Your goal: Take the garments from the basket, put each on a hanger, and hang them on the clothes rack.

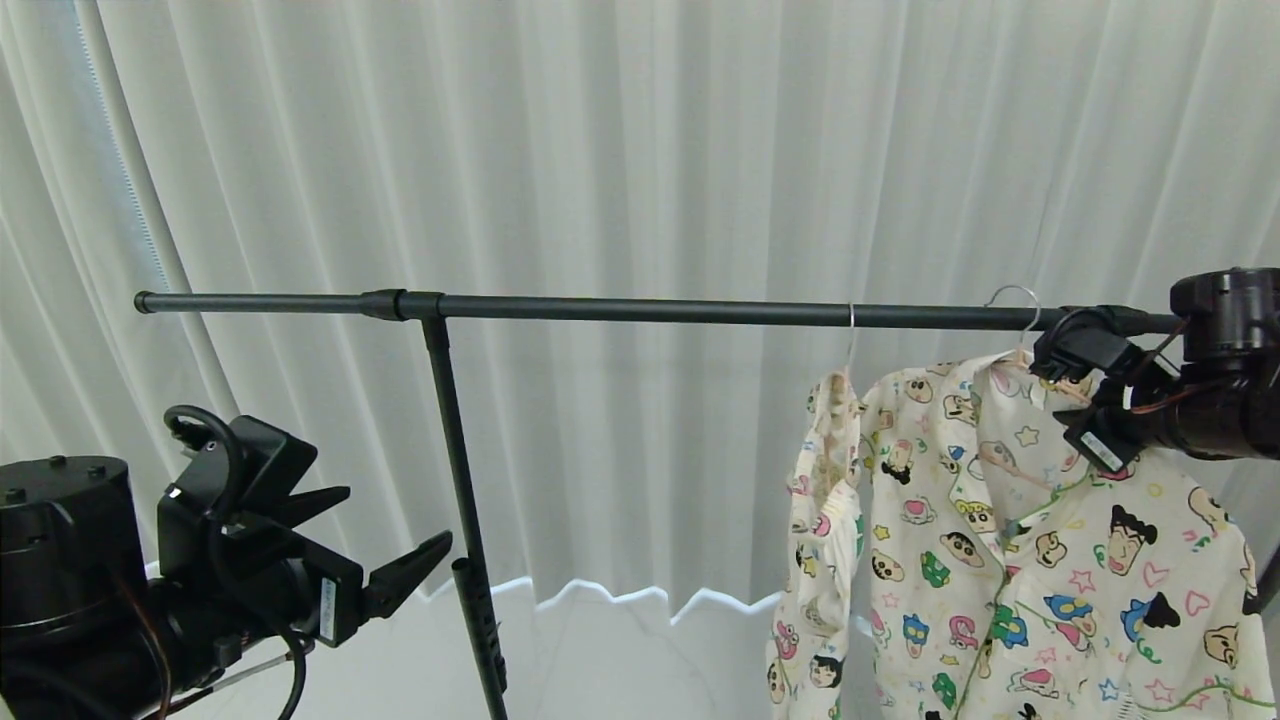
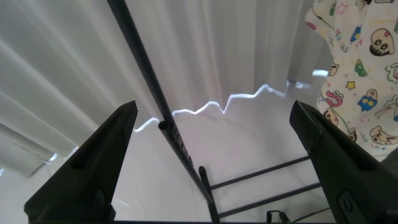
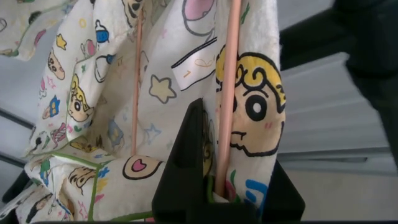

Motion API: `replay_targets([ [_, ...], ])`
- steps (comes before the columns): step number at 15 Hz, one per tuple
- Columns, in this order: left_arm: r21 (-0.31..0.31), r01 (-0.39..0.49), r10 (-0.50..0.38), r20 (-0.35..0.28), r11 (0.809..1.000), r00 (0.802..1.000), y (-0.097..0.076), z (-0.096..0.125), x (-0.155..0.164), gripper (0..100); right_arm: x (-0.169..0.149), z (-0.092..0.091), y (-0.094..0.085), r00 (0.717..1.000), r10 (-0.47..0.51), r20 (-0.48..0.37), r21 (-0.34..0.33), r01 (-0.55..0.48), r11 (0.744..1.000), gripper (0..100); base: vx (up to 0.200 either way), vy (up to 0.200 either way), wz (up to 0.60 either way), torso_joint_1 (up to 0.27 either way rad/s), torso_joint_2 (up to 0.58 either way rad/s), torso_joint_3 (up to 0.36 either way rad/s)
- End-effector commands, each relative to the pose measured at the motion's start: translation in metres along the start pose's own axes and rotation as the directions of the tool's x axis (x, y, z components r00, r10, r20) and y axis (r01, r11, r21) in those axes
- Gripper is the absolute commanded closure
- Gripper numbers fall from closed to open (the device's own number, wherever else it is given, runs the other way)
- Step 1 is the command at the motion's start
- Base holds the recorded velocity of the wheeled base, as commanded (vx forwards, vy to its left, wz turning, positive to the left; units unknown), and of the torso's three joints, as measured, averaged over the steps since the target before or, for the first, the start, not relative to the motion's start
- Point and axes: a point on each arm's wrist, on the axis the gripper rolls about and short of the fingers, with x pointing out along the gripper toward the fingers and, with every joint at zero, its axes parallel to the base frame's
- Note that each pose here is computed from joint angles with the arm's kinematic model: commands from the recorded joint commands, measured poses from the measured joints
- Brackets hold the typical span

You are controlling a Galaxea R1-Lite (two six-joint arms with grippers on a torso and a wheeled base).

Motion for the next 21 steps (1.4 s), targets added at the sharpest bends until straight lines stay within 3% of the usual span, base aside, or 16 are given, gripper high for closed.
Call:
replay_targets([
  [1,0.004,0.010,-0.010,0.000,1.000,1.000,-0.002,0.000,0.000,0,0.017,0.000,0.000,1.000,0.011,-0.009,0.000,-0.011,1.000,100,0.000,0.000,0.00,0.000,0.00,0.000],
  [13,-0.002,0.022,-0.022,-0.028,1.000,0.999,-0.005,-0.008,-0.001,0,0.027,0.011,0.010,1.000,0.024,-0.003,-0.019,-0.024,1.000,100,0.000,0.000,0.00,0.000,0.00,0.000],
  [17,-0.006,0.022,-0.022,-0.028,1.000,0.999,-0.005,-0.008,-0.001,0,0.023,0.013,0.010,1.000,0.021,0.008,0.017,-0.021,1.000,100,0.000,0.000,0.00,0.000,0.00,0.000],
  [18,-0.006,0.022,-0.022,-0.028,1.000,0.999,-0.005,-0.008,-0.001,0,0.023,0.014,0.010,1.000,0.022,0.009,0.021,-0.022,1.000,0,0.000,0.000,0.00,0.000,0.00,0.000],
  [21,-0.008,0.014,-0.014,-0.024,1.000,1.000,-0.003,-0.007,-0.001,0,0.012,0.023,0.012,0.999,0.016,0.049,0.047,-0.019,0.999,0,0.000,0.000,0.00,0.000,0.00,0.000],
])
